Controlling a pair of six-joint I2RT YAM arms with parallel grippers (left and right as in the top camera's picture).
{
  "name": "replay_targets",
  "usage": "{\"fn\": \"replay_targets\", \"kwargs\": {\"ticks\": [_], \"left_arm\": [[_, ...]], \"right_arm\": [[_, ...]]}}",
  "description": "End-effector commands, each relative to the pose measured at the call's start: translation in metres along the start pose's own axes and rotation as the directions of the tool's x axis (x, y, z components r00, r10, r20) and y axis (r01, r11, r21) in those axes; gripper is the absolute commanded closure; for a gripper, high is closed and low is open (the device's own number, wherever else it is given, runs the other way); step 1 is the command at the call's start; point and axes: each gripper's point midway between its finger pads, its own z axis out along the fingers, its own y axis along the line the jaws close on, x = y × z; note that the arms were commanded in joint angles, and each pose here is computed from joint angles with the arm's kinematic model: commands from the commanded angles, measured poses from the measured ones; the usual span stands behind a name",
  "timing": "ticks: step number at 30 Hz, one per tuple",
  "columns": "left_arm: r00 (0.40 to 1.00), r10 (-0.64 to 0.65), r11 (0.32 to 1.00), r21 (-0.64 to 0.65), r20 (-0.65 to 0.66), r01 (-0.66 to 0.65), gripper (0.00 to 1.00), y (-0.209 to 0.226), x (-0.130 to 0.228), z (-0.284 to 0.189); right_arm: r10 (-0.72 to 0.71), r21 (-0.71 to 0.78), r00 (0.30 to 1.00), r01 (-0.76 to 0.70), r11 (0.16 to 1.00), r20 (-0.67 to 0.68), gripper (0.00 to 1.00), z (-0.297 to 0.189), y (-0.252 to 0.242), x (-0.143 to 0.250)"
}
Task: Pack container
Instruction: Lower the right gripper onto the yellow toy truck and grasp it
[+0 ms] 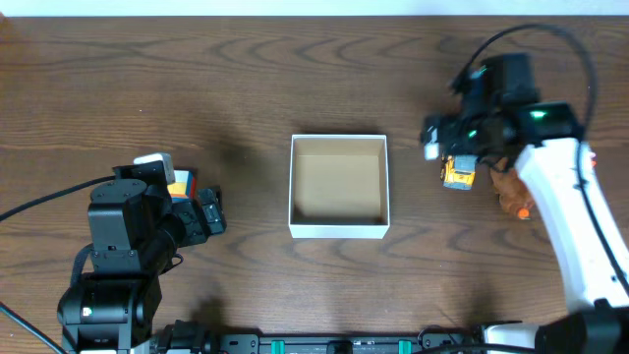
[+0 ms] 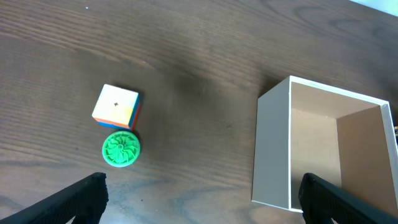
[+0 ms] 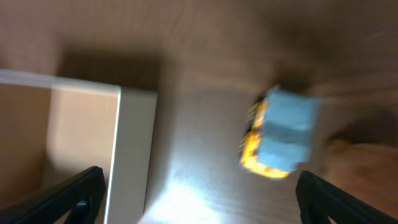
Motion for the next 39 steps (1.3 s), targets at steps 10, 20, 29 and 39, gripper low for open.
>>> {"fn": "replay_targets", "kwargs": {"ticks": [10, 20, 29, 39], "left_arm": [[1.000, -0.004, 1.000, 0.007, 0.011, 0.004, 0.02, -0.002, -0.005, -0.003], [1.000, -0.004, 1.000, 0.007, 0.011, 0.004, 0.02, -0.002, -0.005, -0.003], [1.000, -0.004, 1.000, 0.007, 0.011, 0.004, 0.02, -0.002, -0.005, -0.003], [1.000, -0.004, 1.000, 0.007, 0.011, 0.004, 0.02, -0.002, -0.005, -0.003]], "right_arm": [[0.273, 0.258, 0.962, -0.258, 0.931, -0.024, 0.01, 0.040, -0.066, -0.001], [0.288, 0.285, 0.951, -0.246, 0.926, -0.115, 0.01, 0.087, -0.074, 0.011], [0.302, 0.308, 0.933, -0.234, 0.922, -0.196, 0.01, 0.112, -0.078, 0.029], [0.314, 0.305, 0.912, -0.230, 0.924, -0.265, 0.04, 0.129, -0.078, 0.047]]}}
